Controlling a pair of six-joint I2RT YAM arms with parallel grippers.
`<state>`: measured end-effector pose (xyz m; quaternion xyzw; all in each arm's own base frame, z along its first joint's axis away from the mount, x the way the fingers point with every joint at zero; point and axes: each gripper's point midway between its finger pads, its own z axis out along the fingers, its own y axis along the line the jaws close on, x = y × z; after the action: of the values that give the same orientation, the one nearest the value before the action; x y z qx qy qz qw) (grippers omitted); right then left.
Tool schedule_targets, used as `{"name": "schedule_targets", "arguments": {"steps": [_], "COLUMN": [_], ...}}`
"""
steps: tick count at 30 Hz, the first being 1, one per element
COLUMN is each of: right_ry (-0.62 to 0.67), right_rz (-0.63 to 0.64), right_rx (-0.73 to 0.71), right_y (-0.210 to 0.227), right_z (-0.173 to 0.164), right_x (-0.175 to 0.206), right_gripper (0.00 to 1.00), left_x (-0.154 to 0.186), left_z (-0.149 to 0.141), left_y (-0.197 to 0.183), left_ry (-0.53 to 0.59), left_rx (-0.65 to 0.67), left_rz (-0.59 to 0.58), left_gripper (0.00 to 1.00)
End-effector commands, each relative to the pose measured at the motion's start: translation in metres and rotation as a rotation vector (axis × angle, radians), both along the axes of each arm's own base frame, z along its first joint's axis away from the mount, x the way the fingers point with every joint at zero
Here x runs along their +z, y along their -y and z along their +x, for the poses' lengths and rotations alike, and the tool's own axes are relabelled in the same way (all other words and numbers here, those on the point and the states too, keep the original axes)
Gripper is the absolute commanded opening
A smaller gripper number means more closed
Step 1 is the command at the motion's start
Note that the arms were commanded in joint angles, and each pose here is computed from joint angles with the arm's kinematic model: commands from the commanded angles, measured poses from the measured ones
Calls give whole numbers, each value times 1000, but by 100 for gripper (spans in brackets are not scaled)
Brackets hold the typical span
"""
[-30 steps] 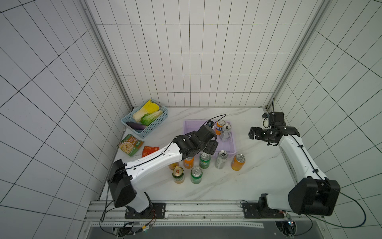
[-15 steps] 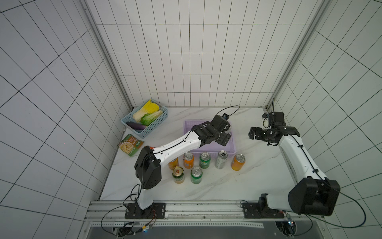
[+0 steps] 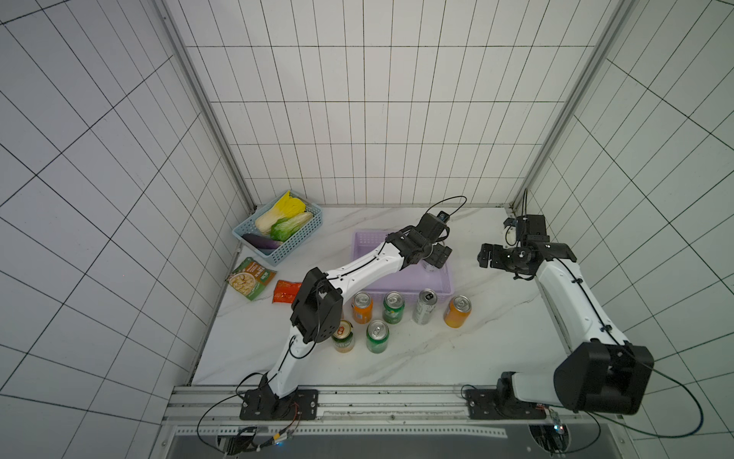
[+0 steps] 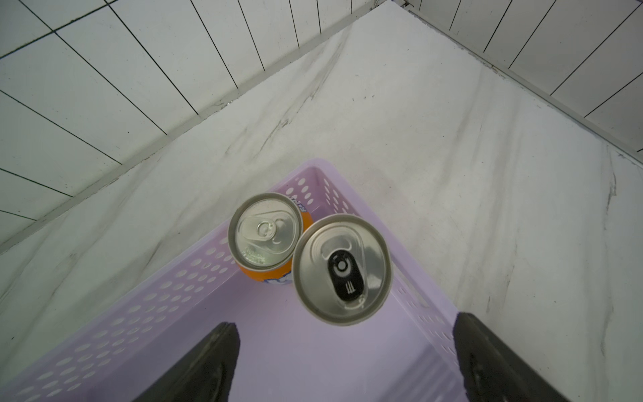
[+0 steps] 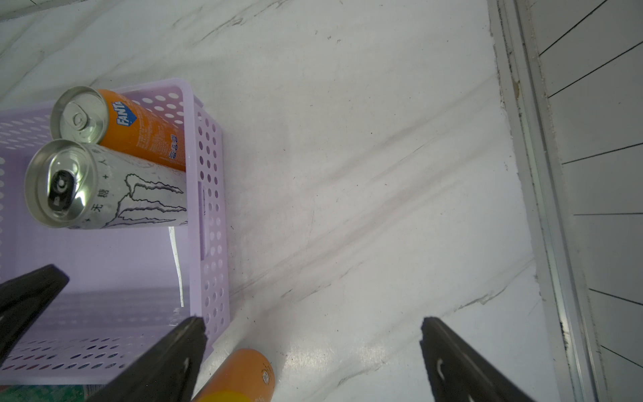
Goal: Take out the drinks from the basket
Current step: Place the drink at the center of the board, then pick up the drink from the basket.
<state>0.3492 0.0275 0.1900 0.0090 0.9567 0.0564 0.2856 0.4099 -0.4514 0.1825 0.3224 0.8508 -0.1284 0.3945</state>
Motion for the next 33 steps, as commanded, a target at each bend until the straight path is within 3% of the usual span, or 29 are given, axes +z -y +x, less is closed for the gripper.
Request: {"name": "schedule_targets", "arguments": {"steps": [1, 16, 33], "right_ry": [-20, -20, -22], "right_rz": [0, 5, 5], "right_rx": [-17, -15, -14], "right_y": [5, 4, 4], "right_z": [-5, -5, -5], "right_x": [-9, -9, -10], "right_gripper": [99, 99, 99], "left_x": [3, -31, -36], "left_z": [14, 40, 38], "left_y": [14, 29, 30], "left_ry": [33, 36, 16], "left_rx": [-18, 1, -6], "left_rz": [-30, -33, -33], "left_gripper": [93, 87, 60]}}
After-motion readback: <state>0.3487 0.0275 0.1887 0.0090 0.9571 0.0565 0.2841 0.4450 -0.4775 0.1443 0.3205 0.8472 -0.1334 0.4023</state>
